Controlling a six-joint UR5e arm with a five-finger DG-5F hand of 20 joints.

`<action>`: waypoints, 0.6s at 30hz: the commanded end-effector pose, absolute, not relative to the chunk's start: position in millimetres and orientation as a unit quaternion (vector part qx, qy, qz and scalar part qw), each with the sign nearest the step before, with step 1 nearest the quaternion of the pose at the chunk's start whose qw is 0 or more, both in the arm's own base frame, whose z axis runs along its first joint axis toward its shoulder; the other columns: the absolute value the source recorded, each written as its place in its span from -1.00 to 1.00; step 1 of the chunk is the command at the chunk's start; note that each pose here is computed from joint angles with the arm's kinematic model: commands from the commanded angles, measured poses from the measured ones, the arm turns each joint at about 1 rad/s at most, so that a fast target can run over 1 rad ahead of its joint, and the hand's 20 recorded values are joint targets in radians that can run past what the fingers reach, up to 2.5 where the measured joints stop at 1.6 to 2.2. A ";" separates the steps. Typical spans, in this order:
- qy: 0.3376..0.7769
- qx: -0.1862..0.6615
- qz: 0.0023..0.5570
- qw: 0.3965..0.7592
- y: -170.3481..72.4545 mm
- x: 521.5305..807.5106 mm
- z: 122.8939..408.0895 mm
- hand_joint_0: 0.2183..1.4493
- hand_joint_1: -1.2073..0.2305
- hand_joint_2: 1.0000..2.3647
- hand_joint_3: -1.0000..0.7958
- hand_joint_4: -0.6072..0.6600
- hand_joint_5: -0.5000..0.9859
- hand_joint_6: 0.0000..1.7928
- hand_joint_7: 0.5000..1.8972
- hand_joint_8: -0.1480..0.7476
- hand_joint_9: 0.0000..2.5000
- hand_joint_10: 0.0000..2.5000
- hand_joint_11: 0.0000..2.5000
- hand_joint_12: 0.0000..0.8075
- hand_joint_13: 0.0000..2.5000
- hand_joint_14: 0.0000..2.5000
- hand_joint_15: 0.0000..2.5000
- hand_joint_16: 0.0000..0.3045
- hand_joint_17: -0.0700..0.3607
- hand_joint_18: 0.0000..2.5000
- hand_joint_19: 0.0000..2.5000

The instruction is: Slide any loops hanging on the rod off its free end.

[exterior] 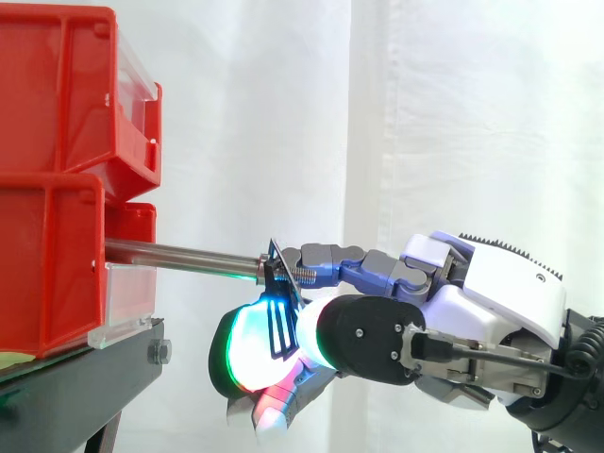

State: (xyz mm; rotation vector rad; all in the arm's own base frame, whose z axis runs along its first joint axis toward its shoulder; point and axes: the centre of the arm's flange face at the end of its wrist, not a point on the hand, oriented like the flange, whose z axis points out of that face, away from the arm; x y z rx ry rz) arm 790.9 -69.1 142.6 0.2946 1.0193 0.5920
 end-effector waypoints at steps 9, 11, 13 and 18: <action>0.479 0.141 0.280 0.820 -68.3 791.0 142.4 -0.56 -0.13 -1.00 -0.44 0.45 -0.49 -0.44 0.05 0.08 -0.25 -0.99 -0.66 -0.04 -0.36 -0.99 -0.73 -0.62 -0.06 -0.41 -0.66; 0.479 0.142 0.280 0.820 -69.5 790.9 141.4 -0.53 -0.08 -1.00 -0.44 0.44 -0.48 -0.44 0.07 0.07 -0.25 -0.99 -0.65 -0.06 -0.36 -0.99 -0.73 -0.63 -0.08 -0.42 -0.66; 0.479 0.142 0.280 0.820 -69.5 790.9 142.4 -0.41 0.08 -0.99 -0.40 0.39 -0.47 -0.44 0.15 0.04 -0.23 -0.99 -0.65 -0.12 -0.35 -0.99 -0.74 -0.67 -0.14 -0.43 -0.65; 0.479 0.142 0.280 0.820 -69.5 790.9 141.2 -0.35 0.00 -0.98 -0.30 0.36 -0.46 -0.44 0.26 0.05 -0.21 -0.99 -0.65 -0.12 -0.34 -0.99 -0.73 -0.68 -0.16 -0.43 -0.66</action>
